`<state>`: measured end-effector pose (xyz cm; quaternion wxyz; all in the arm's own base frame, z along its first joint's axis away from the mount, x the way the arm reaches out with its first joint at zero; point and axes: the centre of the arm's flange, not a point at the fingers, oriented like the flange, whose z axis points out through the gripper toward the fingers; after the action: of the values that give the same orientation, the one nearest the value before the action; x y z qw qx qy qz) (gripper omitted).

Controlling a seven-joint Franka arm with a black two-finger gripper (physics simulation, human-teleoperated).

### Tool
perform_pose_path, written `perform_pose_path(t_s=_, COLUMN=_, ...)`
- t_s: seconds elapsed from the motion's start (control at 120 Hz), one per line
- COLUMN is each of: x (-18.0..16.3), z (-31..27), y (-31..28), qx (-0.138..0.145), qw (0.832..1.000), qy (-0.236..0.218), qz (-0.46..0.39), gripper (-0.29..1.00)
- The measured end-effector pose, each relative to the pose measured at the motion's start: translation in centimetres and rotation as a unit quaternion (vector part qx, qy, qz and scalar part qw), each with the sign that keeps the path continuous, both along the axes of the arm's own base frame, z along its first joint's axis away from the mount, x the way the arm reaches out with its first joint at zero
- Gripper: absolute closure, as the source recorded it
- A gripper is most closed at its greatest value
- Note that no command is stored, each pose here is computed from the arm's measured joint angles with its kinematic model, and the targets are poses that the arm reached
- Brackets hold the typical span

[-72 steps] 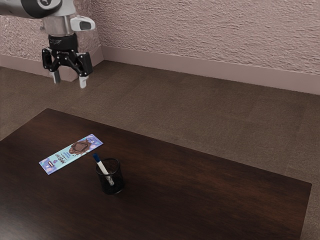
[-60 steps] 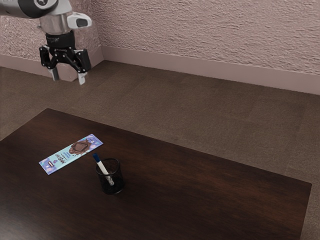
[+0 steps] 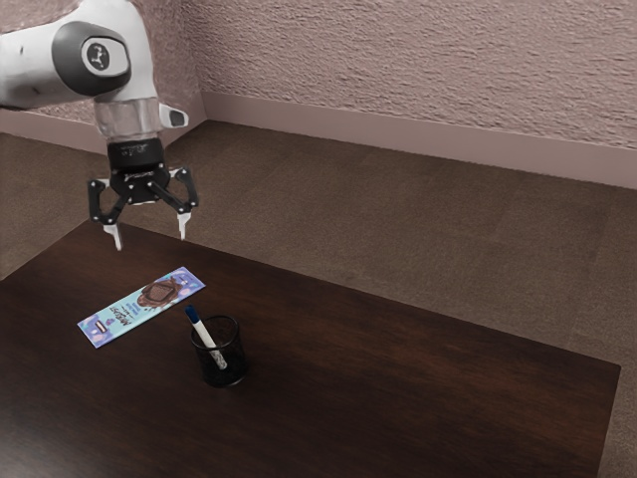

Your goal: Take the marker out of the pen holder and place it to the left of the pen holder.

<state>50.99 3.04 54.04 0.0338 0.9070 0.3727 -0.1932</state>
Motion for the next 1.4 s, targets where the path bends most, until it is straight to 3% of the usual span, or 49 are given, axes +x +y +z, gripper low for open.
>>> perform_pose_path(t_s=0.108, x=-0.1, z=-7.8, y=3.6, qx=-0.004, qw=0.997, qy=0.022, qz=0.07, gripper=0.0)
perform_pose_path(t_s=0.283, x=-1.2, z=-15.1, y=9.4, qx=0.012, qw=0.986, qy=-0.028, qz=0.165, gripper=0.0)
perform_pose_path(t_s=0.433, x=-0.8, z=-14.9, y=13.3, qx=0.002, qw=0.96, qy=-0.118, qz=0.253, gripper=0.01)
perform_pose_path(t_s=0.617, x=-2.8, z=-16.1, y=14.4, qx=-0.002, qw=0.936, qy=-0.155, qz=0.317, gripper=0.04)
perform_pose_path(t_s=0.767, x=-1.6, z=-16.8, y=7.3, qx=-0.013, qw=0.957, qy=-0.122, qz=0.264, gripper=0.02)
perform_pose_path(t_s=0.925, x=-1.5, z=-18.1, y=7.0, qx=0.021, qw=0.967, qy=-0.072, qz=0.243, gripper=0.01)
perform_pose_path(t_s=1.05, x=-1.3, z=-18.6, y=8.3, qx=0.022, qw=0.961, qy=-0.052, qz=0.27, gripper=0.01)
perform_pose_path(t_s=1.267, x=-1.3, z=-19.1, y=8.6, qx=-0.031, qw=0.932, qy=-0.055, qz=0.356, gripper=0.01)
perform_pose_path(t_s=1.4, x=-1.4, z=-20.3, y=6.8, qx=-0.043, qw=0.926, qy=-0.051, qz=0.37, gripper=0.03)
